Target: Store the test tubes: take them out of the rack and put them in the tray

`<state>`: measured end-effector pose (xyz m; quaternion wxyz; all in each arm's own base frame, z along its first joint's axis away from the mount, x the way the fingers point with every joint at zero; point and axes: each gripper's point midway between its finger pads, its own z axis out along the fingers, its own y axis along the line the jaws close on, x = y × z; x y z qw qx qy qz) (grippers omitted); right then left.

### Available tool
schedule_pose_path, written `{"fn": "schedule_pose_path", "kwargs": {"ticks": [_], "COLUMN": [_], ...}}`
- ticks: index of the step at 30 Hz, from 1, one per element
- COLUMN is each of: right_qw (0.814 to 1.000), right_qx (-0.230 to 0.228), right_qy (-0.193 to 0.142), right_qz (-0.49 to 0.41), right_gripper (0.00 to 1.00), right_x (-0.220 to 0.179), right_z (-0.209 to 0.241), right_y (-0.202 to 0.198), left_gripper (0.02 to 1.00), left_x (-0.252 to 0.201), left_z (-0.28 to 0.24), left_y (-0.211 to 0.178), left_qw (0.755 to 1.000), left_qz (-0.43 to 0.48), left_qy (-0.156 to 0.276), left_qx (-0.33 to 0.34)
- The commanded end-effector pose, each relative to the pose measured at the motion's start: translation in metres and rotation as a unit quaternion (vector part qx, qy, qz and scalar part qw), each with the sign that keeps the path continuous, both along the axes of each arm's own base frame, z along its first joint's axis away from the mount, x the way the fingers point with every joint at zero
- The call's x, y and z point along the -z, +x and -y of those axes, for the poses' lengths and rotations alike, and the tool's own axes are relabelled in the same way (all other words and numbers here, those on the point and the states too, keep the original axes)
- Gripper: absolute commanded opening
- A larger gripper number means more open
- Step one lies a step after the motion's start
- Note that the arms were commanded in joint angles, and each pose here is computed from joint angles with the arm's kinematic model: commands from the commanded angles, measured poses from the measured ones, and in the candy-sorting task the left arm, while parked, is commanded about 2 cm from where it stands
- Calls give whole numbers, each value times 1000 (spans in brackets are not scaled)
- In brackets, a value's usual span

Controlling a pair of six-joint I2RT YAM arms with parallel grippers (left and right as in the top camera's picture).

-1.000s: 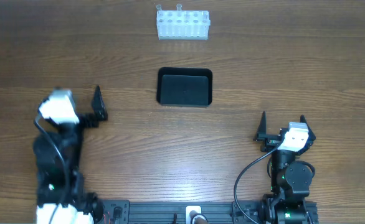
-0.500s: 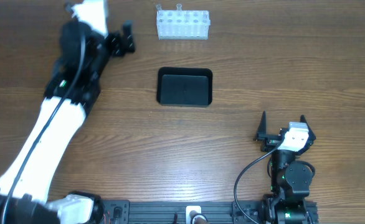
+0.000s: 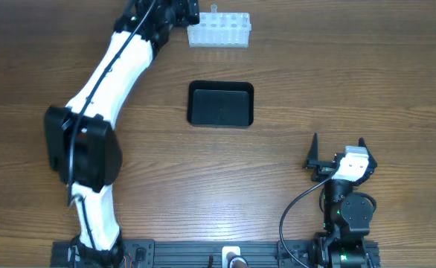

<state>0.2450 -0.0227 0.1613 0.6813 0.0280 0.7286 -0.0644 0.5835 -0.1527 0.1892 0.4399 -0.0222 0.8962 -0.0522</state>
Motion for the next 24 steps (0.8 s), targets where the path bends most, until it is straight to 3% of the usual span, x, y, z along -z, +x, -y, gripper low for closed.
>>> {"fn": "schedule_pose_path", "kwargs": {"ticks": [1, 11, 24], "right_qw": [1000, 1000, 1000], "right_qx": [0, 0, 0], "right_qy": [5, 5, 5], "right_qz": [0, 0, 0], "right_gripper": [993, 993, 991], "right_x": [2, 2, 2], "right_z": [0, 0, 0], "right_y": [0, 0, 0], "left_gripper": [996, 996, 963], "left_x": [9, 48, 65], "left_z": [14, 26, 24], "left_y": [17, 25, 44], "left_qw": [1000, 1000, 1000], "left_qz": [2, -20, 8], "left_qy": [-11, -14, -11], "left_qx": [-3, -3, -21]}}
